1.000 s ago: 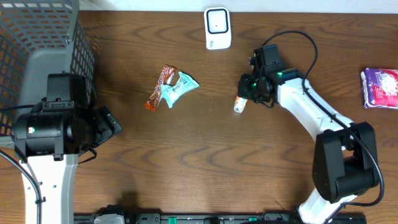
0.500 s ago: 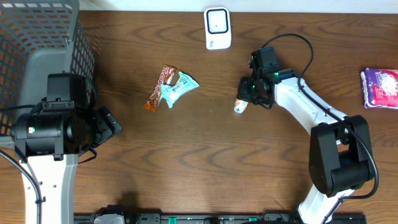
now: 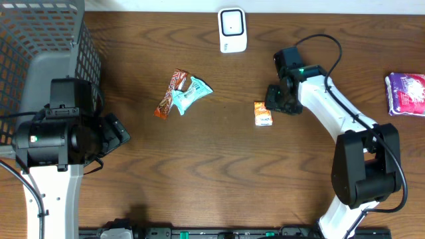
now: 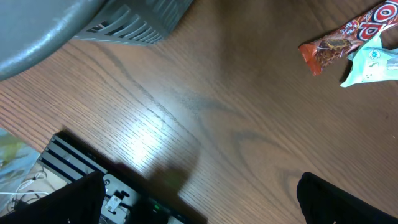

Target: Scan the item barcode

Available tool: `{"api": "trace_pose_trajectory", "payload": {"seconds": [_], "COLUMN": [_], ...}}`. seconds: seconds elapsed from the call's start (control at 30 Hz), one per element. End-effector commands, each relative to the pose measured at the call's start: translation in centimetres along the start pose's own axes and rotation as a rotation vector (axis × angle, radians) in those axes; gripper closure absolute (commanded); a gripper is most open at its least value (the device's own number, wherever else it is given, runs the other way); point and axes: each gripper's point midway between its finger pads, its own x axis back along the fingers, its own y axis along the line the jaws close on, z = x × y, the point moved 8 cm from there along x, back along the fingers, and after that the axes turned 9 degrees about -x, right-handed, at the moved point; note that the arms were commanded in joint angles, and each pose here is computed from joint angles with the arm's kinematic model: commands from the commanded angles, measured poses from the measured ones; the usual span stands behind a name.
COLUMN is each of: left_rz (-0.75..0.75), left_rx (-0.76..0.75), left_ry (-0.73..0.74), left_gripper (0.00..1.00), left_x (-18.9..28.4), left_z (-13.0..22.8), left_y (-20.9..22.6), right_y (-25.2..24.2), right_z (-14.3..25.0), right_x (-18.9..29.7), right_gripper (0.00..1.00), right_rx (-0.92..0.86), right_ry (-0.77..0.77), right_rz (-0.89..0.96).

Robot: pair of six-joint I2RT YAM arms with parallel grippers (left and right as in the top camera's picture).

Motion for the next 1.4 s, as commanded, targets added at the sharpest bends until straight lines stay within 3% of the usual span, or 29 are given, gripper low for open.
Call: {"api": "trace_pose_trajectory", "payload": {"seconds": [0.0, 0.1, 0.43, 0.67, 1.37], "left_rz": [-0.017, -0.017, -0.017, -0.018, -0.017], "left_rx": [0.014, 0.014, 0.014, 0.014, 0.014], "left_ry": [-0.002, -0.002, -0.002, -0.002, -0.002], "left_gripper": [0.02, 0.02, 0.02, 0.02, 0.02], "left_x": [0.0, 0.0, 0.0, 0.0, 0.0], "left_z": [0.0, 0.0, 0.0, 0.0, 0.0], "left_y": [0.3, 0.3, 0.3, 0.3, 0.3], "right_y": [0.6, 0.7, 0.4, 0.2, -0.2], "right_z": [-0.2, -0.2, 0.2, 0.7, 0.6], "right_x": [0.4, 0.4, 0.1, -0.1, -0.7], "right_gripper": [0.37, 0.28, 0.30, 0.12, 0.19], "right_rx": [0.072, 0.118, 0.145, 0.143, 0.146], "right_ry": [0.009, 0.015, 0.033, 0.060, 0.030], "right_rz": [-0.037, -0.045, -0.034, -0.031, 0.000]}}
